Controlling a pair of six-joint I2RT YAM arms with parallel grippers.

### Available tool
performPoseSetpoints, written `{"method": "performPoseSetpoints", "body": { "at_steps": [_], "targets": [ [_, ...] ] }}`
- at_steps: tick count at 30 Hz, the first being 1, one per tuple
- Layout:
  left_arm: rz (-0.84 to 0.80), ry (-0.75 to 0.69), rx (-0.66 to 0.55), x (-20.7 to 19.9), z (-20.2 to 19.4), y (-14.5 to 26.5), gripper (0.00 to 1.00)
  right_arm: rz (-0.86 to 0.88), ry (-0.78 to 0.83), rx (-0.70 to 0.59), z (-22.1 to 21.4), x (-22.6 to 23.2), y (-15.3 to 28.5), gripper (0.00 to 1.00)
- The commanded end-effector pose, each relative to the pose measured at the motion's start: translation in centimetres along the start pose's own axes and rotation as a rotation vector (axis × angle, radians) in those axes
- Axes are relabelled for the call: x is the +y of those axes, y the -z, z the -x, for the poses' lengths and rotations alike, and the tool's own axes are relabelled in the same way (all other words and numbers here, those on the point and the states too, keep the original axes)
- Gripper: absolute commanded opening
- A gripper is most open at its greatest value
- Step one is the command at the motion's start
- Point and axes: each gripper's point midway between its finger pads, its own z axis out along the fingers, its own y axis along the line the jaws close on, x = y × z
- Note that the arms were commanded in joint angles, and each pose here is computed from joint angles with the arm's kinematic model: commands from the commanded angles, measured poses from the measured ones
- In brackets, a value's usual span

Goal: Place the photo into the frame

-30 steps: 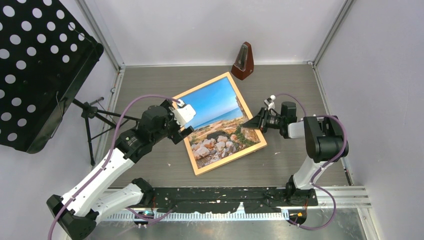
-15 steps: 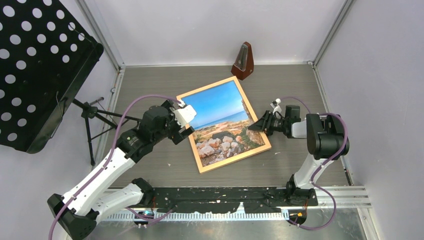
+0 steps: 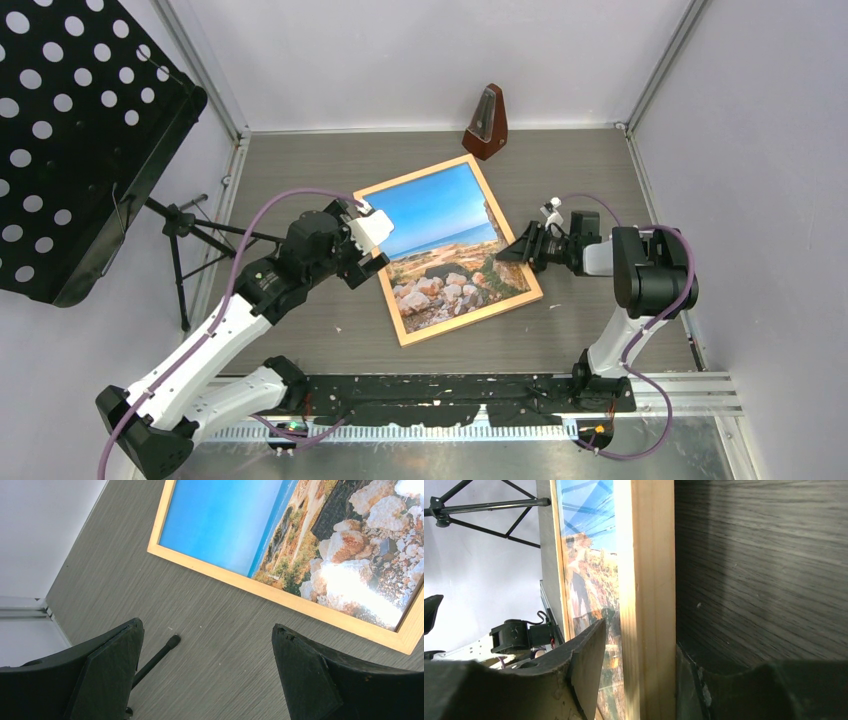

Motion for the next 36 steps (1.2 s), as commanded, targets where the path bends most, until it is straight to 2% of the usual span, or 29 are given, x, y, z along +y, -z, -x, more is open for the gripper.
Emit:
{"method": "performPoseSetpoints", "body": {
  "at_steps": [1,24,36],
  "targets": [
    [0.018,0.022,-0.055,0.5,1.2,-0.2,1.00,-0.058,0.037,-0.042,1.3,-1.3,-0.1,0.54],
    [0.021,0.019,-0.064,0.5,1.2,0.0,1.00,-0.240,0.107,-0.024,2.7,-1.6,3.6,0.73],
    [0.022,0.040,-0.046,0.3,0.9,-0.6,1.00,-0.365,0.152,0.034,2.4,-2.5,5.0,0.76]
  ]
}}
